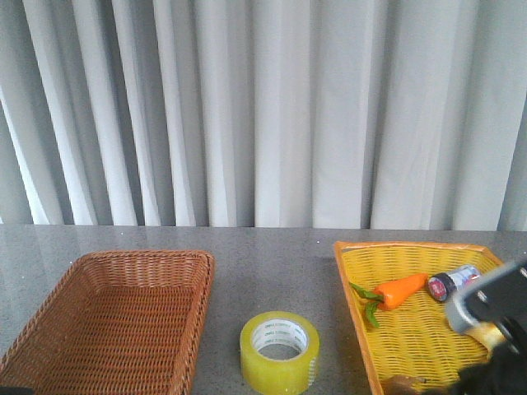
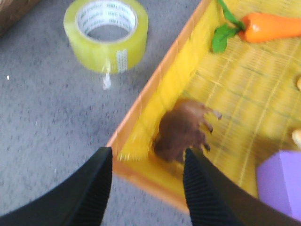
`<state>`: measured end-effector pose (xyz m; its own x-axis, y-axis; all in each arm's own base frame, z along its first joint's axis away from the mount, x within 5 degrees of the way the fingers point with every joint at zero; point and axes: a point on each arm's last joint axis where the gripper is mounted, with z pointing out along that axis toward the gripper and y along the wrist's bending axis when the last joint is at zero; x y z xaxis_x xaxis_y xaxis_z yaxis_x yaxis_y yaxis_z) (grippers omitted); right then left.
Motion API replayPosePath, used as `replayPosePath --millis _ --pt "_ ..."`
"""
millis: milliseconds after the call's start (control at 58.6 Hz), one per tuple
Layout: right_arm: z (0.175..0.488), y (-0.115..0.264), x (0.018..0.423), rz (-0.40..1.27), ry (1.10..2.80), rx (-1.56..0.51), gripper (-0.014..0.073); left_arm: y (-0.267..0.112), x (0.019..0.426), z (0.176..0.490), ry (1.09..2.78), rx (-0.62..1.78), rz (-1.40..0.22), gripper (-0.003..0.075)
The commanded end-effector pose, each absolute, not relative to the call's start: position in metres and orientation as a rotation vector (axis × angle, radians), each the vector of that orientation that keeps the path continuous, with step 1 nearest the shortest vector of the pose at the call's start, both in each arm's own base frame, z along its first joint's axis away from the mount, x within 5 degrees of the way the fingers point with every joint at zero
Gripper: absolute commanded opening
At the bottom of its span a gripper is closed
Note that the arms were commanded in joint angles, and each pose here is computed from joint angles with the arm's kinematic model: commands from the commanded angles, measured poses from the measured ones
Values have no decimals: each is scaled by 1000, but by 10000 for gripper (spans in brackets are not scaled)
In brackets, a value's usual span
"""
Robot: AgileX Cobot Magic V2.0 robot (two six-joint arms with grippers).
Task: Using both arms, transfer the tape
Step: 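Set the tape roll on the table and withdraw the right gripper, then reach the left gripper to the tape roll and grasp its rim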
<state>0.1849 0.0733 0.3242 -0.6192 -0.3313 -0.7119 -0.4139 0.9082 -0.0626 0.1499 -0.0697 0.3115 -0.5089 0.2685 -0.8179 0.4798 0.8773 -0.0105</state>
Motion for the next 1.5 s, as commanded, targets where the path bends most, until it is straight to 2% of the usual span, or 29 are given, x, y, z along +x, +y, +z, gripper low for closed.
replayPosePath --millis 0,324,546,888,1178,1485 --pt "334 66 170 148 2167 -497 344 -73 157 328 2013 513 -303 560" --pt "338 55 143 154 2124 -486 344 -102 207 362 1969 698 -286 560" --pt "338 55 142 154 2124 -486 344 -159 248 365 1950 913 -319 560" --pt "338 55 142 154 2124 -486 344 -233 318 339 2079 1102 -385 560" --pt "338 55 142 154 2124 -486 344 -268 362 307 2145 1173 -398 560" --pt "338 55 142 154 2124 -486 344 -288 390 269 2202 1172 -407 547"
